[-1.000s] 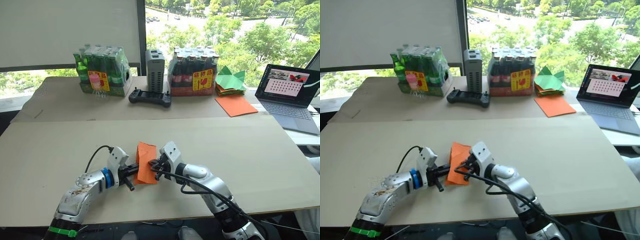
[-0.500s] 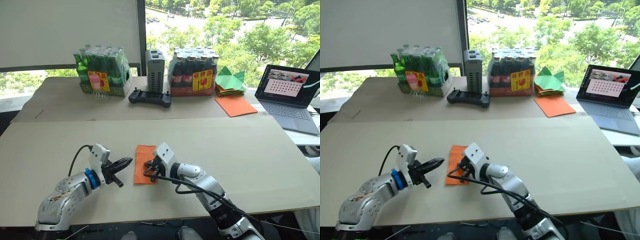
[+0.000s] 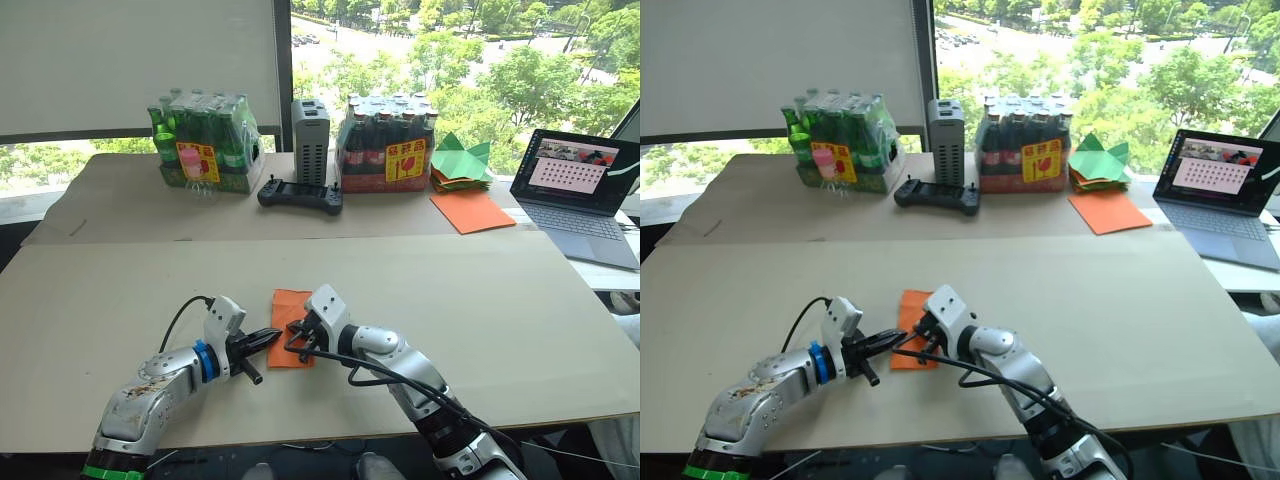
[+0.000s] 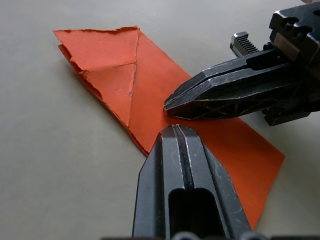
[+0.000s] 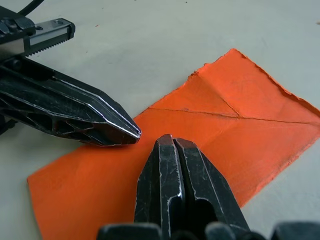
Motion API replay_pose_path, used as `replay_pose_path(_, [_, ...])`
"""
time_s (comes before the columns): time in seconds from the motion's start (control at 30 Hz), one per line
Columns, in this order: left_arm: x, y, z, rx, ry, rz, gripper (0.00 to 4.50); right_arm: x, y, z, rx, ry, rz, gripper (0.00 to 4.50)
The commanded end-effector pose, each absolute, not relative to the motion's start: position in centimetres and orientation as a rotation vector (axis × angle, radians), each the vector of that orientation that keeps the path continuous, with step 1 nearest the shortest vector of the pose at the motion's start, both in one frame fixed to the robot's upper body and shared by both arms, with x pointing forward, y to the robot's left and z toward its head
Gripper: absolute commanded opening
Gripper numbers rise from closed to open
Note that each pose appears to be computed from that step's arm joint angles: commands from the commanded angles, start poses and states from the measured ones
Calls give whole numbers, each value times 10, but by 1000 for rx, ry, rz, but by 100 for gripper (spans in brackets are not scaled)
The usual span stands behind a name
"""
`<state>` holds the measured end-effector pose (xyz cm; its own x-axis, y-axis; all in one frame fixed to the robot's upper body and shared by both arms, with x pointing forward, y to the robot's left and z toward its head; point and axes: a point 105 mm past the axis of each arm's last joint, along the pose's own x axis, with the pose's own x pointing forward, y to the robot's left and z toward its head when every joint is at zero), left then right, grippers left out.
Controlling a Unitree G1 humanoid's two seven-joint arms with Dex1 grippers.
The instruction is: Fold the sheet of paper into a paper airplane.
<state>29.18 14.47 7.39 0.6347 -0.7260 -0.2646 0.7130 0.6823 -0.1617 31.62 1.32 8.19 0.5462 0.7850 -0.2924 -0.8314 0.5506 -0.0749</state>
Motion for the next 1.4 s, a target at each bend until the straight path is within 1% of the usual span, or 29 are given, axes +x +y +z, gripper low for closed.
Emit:
replay_pose_path(0.03, [297,148,66,-8,334,-815,0,317,2,81,-215,244,923,3])
replay_pose_path(0.13, [296,144,57,-8,357,-831,0,314,-3,84,-215,233,914,3])
replay_pose_path(0.33, [294,140,51,-5,368,-845,0,303,-8,106,-186,191,962,3])
replay_pose_path(0.47, [293,140,51,-5,370,-848,0,300,-11,99,-213,217,977,3])
replay_pose_path(0.57, [293,139,51,-3,370,-848,0,301,-14,83,-231,267,965,3])
replay_pose_path(0.7, [293,140,53,-1,367,-845,0,302,-14,69,-240,300,962,3])
replay_pose_path(0.93, [290,142,56,4,362,-837,0,318,-24,55,-252,327,873,3])
replay_pose_path(1.2, [288,144,59,5,356,-822,0,337,-33,55,-245,310,807,3])
replay_pose_path(1.4, [289,145,61,10,354,-821,0,346,-26,63,-236,282,796,3])
